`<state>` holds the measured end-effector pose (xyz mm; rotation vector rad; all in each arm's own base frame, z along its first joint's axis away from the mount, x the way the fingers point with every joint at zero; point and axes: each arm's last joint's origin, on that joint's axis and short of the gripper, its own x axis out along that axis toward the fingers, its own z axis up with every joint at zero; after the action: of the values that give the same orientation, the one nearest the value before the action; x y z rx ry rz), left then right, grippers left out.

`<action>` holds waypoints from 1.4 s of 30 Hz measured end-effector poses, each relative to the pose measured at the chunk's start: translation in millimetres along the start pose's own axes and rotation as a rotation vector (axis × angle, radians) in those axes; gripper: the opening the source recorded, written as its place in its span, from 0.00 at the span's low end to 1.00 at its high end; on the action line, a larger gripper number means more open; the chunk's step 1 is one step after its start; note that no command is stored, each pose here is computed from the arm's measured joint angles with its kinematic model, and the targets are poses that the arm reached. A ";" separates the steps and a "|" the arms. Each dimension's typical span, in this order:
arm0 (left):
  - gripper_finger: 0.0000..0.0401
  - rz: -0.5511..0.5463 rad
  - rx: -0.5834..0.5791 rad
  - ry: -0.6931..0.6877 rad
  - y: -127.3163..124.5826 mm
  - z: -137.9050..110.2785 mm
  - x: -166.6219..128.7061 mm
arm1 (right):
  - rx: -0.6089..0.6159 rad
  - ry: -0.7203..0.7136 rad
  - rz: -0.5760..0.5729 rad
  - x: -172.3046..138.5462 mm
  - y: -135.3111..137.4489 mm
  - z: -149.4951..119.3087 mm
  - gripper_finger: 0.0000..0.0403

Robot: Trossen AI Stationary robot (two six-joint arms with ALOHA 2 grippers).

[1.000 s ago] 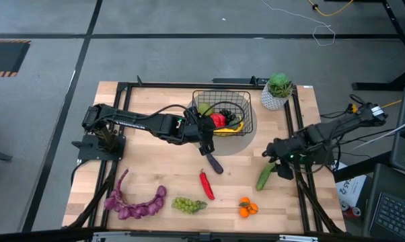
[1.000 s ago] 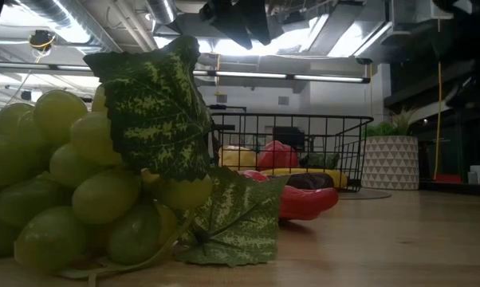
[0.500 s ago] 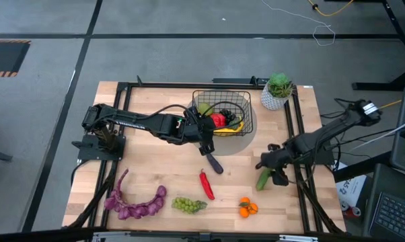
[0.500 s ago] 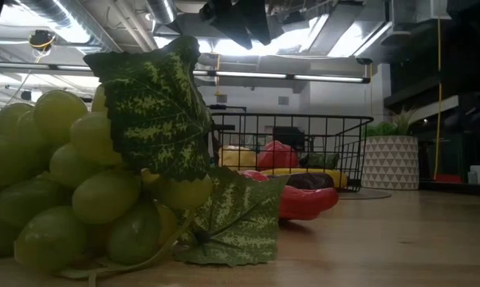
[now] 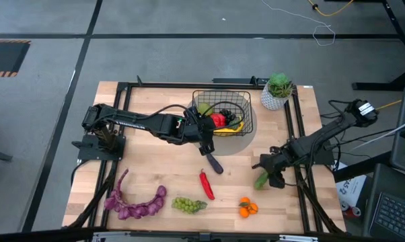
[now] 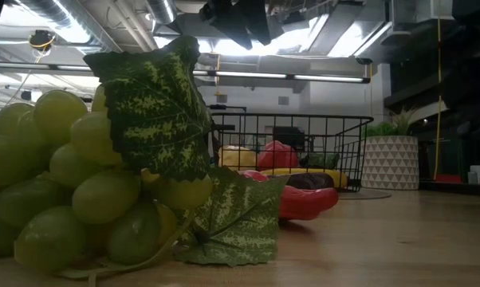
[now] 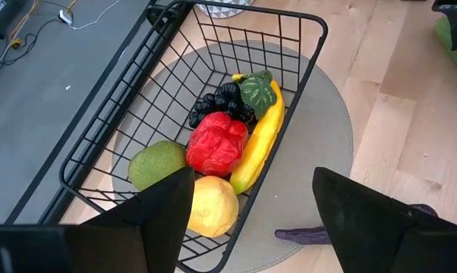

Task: Build produce basket
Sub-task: Put the green cucumber into the black wire basket

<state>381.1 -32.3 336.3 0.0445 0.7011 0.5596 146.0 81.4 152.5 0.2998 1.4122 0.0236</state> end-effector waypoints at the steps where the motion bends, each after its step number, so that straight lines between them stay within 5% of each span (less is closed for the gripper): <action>1: 0.66 0.000 0.000 0.000 -0.1 -0.1 -0.1 | 0.059 -0.004 -0.004 0.1 -0.1 0.1 0.55; 6: 0.66 0.000 0.000 0.000 -0.1 0.0 -0.1 | 0.323 -0.025 -0.018 0.4 -0.5 0.6 0.55; 9: 0.66 0.000 0.000 0.000 -0.1 0.0 -0.1 | 0.352 -0.032 -0.023 0.6 -0.7 0.7 0.55; 18: 0.66 0.000 0.000 0.000 -0.1 0.0 -0.1 | -0.206 -0.096 -0.018 2.7 2.6 5.9 0.55; 22: 0.66 -0.001 0.000 0.000 -0.1 0.0 -0.1 | -0.264 -0.103 -0.018 2.6 3.0 6.5 0.55; 28: 0.66 -0.001 -0.001 0.000 -0.1 0.0 -0.1 | -0.104 -0.075 0.014 6.6 0.7 2.6 0.55; 42: 0.66 -0.001 -0.001 0.000 -0.1 0.0 -0.1 | 0.032 -0.050 -0.017 17.7 -9.1 -7.1 0.55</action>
<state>381.1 -32.5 336.3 0.0436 0.7009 0.5592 140.5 77.4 132.6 0.3128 1.3667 -0.0199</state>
